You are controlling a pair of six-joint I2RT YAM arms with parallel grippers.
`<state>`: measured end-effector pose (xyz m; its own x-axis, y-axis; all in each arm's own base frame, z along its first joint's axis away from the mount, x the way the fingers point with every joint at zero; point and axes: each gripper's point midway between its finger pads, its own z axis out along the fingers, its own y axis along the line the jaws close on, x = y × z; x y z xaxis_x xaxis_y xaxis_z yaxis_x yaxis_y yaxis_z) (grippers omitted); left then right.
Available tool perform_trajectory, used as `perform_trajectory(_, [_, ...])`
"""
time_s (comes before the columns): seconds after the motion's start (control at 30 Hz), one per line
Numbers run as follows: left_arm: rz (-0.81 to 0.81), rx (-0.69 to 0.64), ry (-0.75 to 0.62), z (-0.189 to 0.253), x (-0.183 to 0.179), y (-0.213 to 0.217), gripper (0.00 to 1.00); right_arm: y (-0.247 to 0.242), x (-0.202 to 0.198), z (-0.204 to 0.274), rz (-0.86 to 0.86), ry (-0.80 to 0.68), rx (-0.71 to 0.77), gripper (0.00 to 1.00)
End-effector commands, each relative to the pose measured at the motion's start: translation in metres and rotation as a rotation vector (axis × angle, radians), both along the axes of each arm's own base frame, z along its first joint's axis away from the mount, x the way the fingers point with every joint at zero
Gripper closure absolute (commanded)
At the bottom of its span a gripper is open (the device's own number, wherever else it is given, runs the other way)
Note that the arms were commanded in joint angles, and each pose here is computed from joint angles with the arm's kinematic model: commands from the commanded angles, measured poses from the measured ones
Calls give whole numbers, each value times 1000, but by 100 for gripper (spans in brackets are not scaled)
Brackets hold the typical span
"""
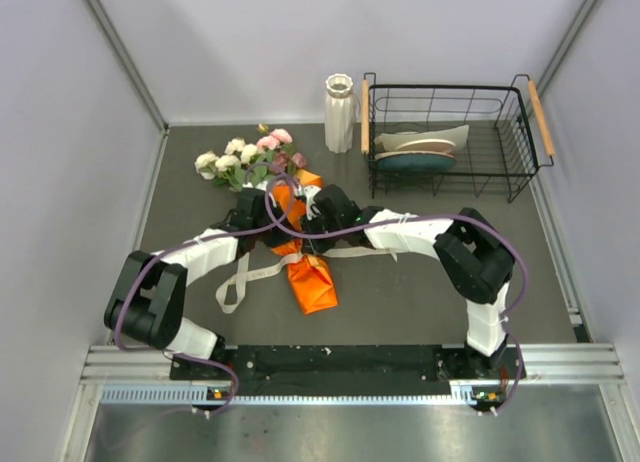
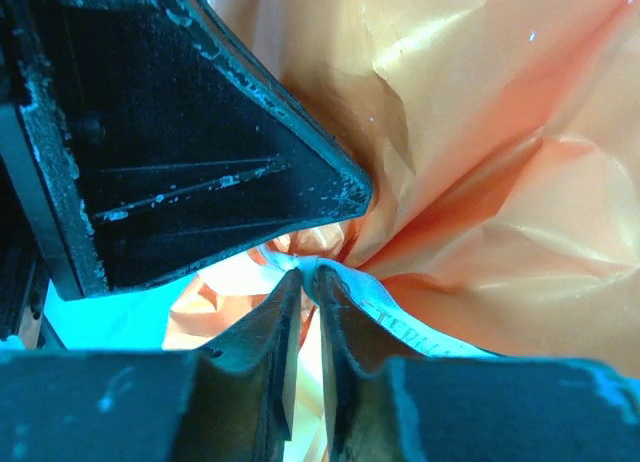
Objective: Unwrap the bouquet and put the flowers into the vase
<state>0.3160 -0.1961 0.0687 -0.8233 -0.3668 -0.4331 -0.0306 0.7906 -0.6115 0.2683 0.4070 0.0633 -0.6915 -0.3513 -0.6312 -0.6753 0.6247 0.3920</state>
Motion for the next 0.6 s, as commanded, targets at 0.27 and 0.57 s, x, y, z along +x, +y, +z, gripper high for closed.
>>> perform_trajectory(0.27, [99, 121, 3, -27, -5, 31, 100, -2, 17, 35, -115, -90, 25, 100])
perform_trajectory(0.57, [138, 142, 42, -46, -12, 57, 100, -45, 24, 39, -429, -53, 108, 100])
